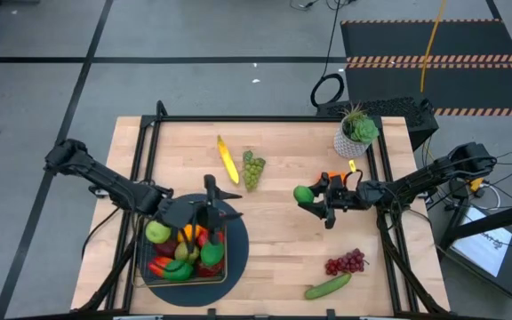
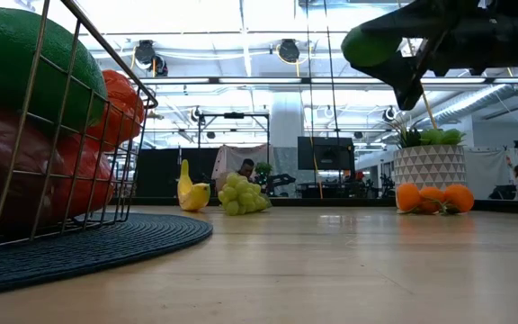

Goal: Build produce basket
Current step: Put the lime into the gold wire basket

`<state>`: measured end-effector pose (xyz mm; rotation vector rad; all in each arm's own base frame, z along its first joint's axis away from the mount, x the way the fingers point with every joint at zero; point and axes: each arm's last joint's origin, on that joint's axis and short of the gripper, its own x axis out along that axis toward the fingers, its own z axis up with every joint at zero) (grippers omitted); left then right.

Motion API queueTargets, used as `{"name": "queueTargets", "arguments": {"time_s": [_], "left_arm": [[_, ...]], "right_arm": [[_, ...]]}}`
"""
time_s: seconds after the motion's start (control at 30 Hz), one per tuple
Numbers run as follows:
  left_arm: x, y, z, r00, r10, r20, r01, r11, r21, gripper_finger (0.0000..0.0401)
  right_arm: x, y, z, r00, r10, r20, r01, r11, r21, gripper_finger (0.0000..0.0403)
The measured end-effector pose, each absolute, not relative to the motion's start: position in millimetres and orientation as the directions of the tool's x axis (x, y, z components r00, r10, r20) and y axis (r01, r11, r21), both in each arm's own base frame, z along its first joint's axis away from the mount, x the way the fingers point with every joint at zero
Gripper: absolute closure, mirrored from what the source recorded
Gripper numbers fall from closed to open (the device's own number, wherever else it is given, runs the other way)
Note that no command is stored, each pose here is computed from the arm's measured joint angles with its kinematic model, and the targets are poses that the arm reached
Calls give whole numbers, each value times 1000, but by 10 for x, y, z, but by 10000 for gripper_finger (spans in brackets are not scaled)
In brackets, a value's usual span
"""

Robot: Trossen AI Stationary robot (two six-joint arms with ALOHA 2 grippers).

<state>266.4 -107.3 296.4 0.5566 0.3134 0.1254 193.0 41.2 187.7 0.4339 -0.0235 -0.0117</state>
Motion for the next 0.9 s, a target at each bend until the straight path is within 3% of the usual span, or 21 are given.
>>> {"name": "queueTargets", "arguments": {"time_s": [0.23, 0.43, 0.9], "left_arm": [[2850, -1150, 2881, 963, 191, -191, -62, 843, 534, 87], [2978, -1180, 2778, 978, 57, -200, 58, 849, 526, 19], [3241, -1088, 2628, 990, -36, -138, 104, 845, 525, 36]], "right_arm": [[1929, 445, 1886, 995, 95, 30, -98, 900, 424, 174], [1936, 447, 1879, 995, 97, 29, -100, 907, 409, 174], [2242, 557, 1894, 980, 193, 38, -189, 863, 468, 174]]}}
